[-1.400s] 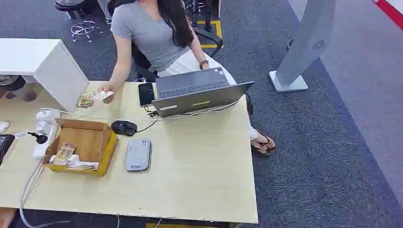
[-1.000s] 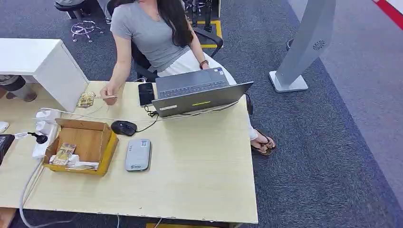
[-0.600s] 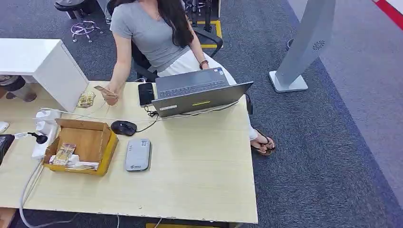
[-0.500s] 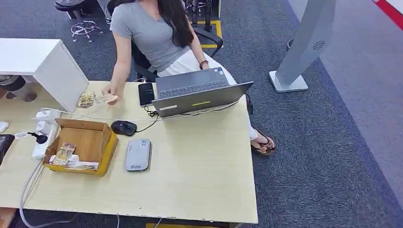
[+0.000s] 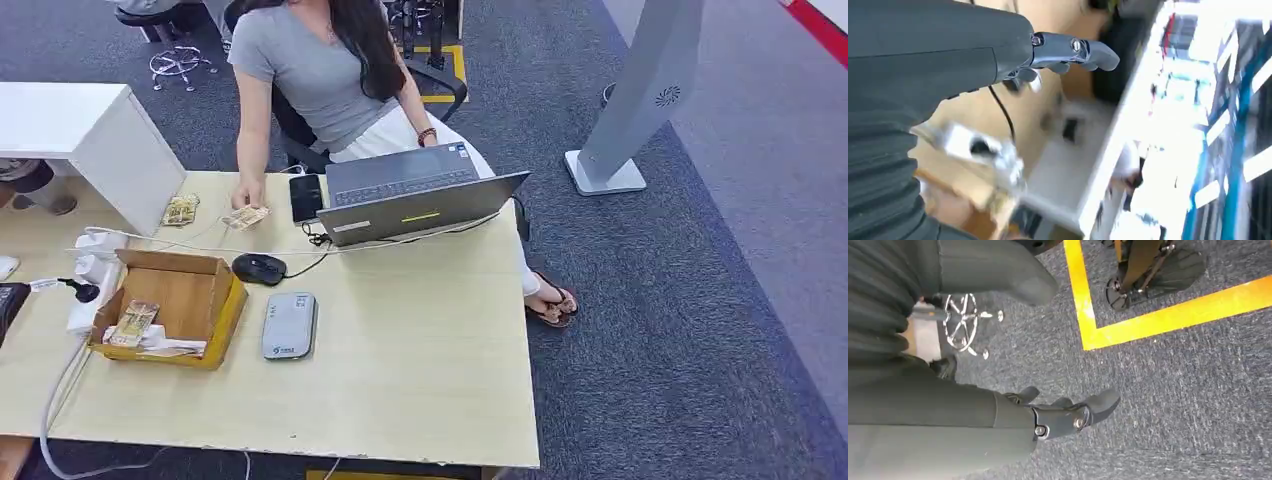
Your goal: Pass the card to the sensor for recognition and then transmit it.
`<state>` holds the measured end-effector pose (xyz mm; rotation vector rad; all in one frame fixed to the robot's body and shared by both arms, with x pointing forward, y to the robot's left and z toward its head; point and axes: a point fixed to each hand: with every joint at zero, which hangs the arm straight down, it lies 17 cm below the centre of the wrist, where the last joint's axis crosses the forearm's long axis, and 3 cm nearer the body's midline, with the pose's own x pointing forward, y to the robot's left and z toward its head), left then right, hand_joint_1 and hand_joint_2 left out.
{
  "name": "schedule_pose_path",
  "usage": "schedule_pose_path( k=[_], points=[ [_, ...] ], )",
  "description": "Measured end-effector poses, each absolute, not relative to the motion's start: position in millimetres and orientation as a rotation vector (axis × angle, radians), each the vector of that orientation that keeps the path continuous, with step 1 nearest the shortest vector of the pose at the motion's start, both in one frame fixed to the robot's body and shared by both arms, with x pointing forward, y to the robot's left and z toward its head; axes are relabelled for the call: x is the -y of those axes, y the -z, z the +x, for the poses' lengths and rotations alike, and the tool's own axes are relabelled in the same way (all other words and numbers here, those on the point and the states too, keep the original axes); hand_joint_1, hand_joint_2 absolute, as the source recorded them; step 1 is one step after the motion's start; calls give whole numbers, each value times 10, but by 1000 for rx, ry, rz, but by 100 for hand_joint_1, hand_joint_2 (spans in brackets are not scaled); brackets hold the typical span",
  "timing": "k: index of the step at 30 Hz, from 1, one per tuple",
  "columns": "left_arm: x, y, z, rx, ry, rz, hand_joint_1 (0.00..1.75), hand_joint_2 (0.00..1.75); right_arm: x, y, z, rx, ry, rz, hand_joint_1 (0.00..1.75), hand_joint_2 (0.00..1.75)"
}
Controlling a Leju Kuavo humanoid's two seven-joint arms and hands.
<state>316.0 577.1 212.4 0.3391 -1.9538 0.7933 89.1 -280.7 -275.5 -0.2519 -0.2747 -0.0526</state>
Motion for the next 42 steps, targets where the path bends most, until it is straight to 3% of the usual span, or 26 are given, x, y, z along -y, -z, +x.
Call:
schedule_pose_path(
  k=[8, 12, 14, 19, 21, 27, 31, 42],
  points=[
    [-5447, -2441, 3395, 2021, -594, 275, 0, 175, 2779, 2762, 859, 266, 25, -247, 0, 175],
    [-5457, -2521, 3483, 2009, -518, 383, 0, 175, 2762, 2760, 872, 273, -7, -244, 0, 175],
    [-5496, -2638, 3587, 1995, -439, 533, 0, 175, 2752, 2756, 894, 282, -32, -244, 0, 175],
    [-5654, -3062, 4072, 1753, 9, 1309, 0, 175, 2699, 2743, 982, 304, -108, -231, 0, 175],
    [-5627, -3206, 4305, 1698, 130, 1439, 0, 175, 2687, 2740, 1004, 307, -121, -229, 0, 175],
    [-5587, -3259, 4608, 1684, 212, 1457, 0, 175, 2683, 2743, 988, 304, -130, -229, 0, 175],
    [-5551, -3326, 4794, 1541, 376, 1639, 0, 175, 2679, 2748, 970, 294, -149, -229, 0, 175],
    [-4880, -3348, 5463, 1433, 698, 1746, 0, 175, 2626, 2756, 952, 282, -192, -213, 0, 175]
  ],
)
